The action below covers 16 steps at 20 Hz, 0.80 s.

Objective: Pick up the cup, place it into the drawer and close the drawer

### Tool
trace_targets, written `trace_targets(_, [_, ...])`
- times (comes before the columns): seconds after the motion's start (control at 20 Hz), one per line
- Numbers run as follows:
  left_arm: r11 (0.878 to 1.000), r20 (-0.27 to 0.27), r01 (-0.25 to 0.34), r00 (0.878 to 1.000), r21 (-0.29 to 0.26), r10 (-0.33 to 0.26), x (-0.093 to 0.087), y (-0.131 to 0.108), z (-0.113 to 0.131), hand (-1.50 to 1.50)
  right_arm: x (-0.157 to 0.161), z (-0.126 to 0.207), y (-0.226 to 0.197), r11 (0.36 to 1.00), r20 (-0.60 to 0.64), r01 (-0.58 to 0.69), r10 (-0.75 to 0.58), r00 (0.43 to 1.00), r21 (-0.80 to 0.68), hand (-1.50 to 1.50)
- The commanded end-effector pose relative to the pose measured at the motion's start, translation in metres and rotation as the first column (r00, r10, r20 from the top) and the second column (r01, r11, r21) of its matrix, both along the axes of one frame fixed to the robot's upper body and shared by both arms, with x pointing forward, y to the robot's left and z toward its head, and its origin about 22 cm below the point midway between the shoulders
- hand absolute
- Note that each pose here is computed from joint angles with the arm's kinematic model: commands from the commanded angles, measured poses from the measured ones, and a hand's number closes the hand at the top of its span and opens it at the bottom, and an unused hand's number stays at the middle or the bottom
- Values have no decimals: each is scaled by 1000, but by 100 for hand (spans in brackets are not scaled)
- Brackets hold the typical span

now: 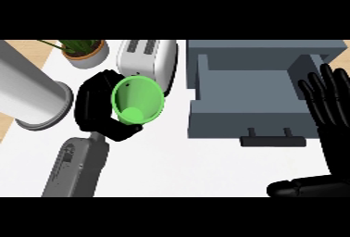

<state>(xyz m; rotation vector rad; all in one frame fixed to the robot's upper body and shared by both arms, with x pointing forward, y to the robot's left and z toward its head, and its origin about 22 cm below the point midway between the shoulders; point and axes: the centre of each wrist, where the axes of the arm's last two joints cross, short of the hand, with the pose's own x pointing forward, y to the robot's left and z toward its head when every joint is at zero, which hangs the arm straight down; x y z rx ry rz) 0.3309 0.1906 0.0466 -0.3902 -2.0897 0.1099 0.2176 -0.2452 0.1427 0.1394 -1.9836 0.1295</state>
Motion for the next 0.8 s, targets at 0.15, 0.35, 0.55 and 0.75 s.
trace_targets(0.15, [999,34,11,999,43,-12,11,-18,70,150,-2,15,9,1000,10,19,-19,1000,3,-150])
trace_targets(0.35, [997,29,5,1000,71,-7,20,-64,97,150,0,-10,-10,1000,5,-8,8,1000,-27,-150])
trace_targets(0.55, [993,21,1,1000,116,-3,35,-61,114,150,18,6,3,1000,-4,-3,3,1000,-14,-150])
trace_targets(0.75, [992,22,1,1000,128,-3,47,-90,124,150,-3,-9,-1,1000,5,16,-16,1000,-5,-150])
